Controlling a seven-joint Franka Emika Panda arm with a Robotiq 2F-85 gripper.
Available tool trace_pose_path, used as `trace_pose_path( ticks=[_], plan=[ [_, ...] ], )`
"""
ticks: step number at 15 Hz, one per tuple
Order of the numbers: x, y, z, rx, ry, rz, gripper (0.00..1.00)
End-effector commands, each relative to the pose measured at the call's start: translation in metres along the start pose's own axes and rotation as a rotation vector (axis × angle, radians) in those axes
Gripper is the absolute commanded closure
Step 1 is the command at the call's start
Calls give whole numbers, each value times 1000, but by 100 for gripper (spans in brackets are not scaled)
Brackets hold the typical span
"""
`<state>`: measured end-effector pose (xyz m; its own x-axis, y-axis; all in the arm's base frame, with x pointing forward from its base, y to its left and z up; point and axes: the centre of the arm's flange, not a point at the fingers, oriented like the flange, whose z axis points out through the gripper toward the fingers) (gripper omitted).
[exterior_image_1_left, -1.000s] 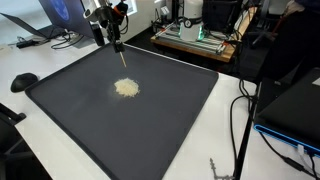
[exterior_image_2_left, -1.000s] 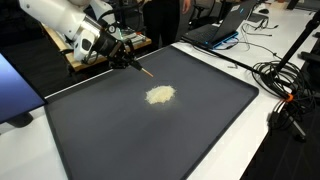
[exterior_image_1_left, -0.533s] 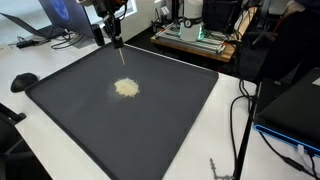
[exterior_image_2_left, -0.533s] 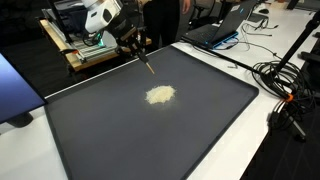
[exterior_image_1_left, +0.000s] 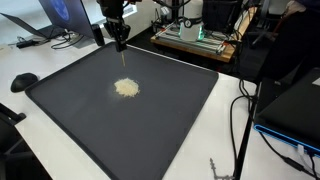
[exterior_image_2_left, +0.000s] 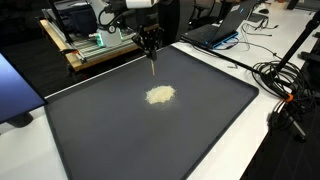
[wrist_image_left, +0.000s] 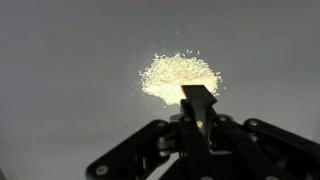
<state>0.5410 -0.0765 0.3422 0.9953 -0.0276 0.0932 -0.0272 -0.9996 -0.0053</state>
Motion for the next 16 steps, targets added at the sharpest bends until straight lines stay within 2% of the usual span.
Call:
trace_pose_path(
  ticks=[1, 6, 7, 15, 16],
  plan=[
    [25, -32, -6, -114, -60, -54, 97],
    [52, -71, 1, -185, -101, -127, 97],
    [32, -60, -3, -146, -81, -114, 88],
    [44, -70, 6, -160, -90, -133, 88],
    [44, -70, 6, -160, -90, -133, 97]
  ],
)
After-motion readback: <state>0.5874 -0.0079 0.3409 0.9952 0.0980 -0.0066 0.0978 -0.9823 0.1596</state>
